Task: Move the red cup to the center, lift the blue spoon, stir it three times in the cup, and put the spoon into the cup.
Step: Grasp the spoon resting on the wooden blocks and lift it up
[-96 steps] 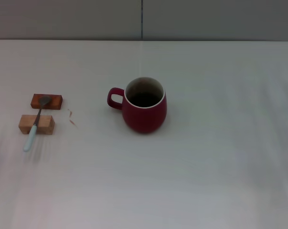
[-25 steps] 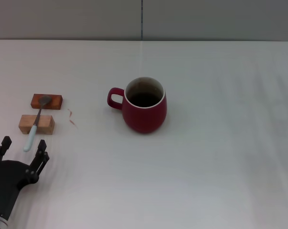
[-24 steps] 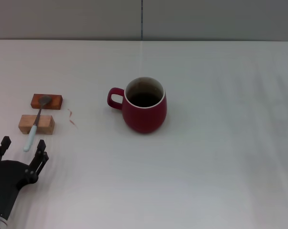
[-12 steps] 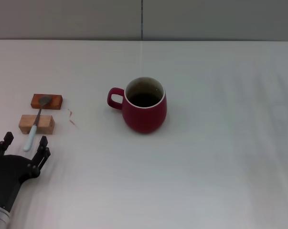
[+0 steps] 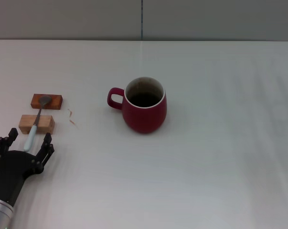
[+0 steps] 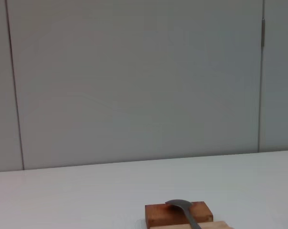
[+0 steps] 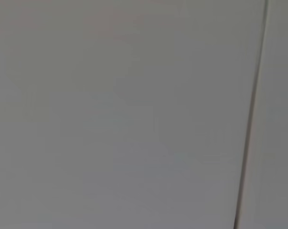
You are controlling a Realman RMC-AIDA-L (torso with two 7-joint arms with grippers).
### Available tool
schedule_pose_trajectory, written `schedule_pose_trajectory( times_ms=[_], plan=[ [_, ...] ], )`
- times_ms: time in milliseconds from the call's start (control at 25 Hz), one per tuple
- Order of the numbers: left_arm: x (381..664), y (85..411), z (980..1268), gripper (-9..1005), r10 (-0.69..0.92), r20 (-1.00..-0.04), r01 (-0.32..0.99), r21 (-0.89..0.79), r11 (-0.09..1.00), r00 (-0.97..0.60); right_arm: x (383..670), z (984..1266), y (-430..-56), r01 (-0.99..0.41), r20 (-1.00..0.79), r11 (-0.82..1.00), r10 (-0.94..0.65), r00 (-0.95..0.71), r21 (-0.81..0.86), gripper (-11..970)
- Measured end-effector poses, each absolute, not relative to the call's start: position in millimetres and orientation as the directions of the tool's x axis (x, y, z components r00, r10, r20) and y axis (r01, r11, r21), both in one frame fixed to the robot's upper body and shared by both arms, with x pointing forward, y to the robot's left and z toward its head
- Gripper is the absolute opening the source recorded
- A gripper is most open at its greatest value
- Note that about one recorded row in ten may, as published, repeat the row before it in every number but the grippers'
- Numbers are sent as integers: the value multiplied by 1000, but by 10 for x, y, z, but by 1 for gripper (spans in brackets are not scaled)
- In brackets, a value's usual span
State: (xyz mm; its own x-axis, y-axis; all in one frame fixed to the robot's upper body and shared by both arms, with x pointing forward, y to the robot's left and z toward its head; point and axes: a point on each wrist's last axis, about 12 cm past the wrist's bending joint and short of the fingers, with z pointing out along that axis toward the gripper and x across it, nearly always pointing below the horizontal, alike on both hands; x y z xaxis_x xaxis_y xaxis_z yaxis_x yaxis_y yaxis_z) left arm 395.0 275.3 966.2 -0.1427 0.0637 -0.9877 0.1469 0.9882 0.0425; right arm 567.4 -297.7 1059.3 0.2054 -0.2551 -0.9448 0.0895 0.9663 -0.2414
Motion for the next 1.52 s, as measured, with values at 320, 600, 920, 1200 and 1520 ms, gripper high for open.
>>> schedule_pose_trajectory(
  times_ms=[320, 600, 920, 1200, 1520],
  plan=[
    [3978, 2759, 9670, 804, 68, -988, 149, 47, 988, -136, 5674, 10593, -2977, 90, -945, 966, -255, 205, -242, 616],
    [3978, 2757, 9669, 792, 62, -989, 148, 41, 988, -137, 5674, 10593, -2977, 90, -945, 966, -255, 205, -242, 615],
    [3974, 2743, 9668, 573, 58, -989, 148, 37, 988, -138, 5673, 10591, -2976, 88, -945, 966, -256, 205, -243, 616],
    [3983, 2733, 9672, 574, 55, -989, 151, 34, 988, -137, 5670, 10588, -2975, 86, -945, 966, -257, 205, -244, 616],
    [4013, 2708, 9670, 573, 54, -988, 159, 31, 987, -142, 5648, 10574, -2983, 85, -945, 966, -258, 202, -246, 616]
  ],
)
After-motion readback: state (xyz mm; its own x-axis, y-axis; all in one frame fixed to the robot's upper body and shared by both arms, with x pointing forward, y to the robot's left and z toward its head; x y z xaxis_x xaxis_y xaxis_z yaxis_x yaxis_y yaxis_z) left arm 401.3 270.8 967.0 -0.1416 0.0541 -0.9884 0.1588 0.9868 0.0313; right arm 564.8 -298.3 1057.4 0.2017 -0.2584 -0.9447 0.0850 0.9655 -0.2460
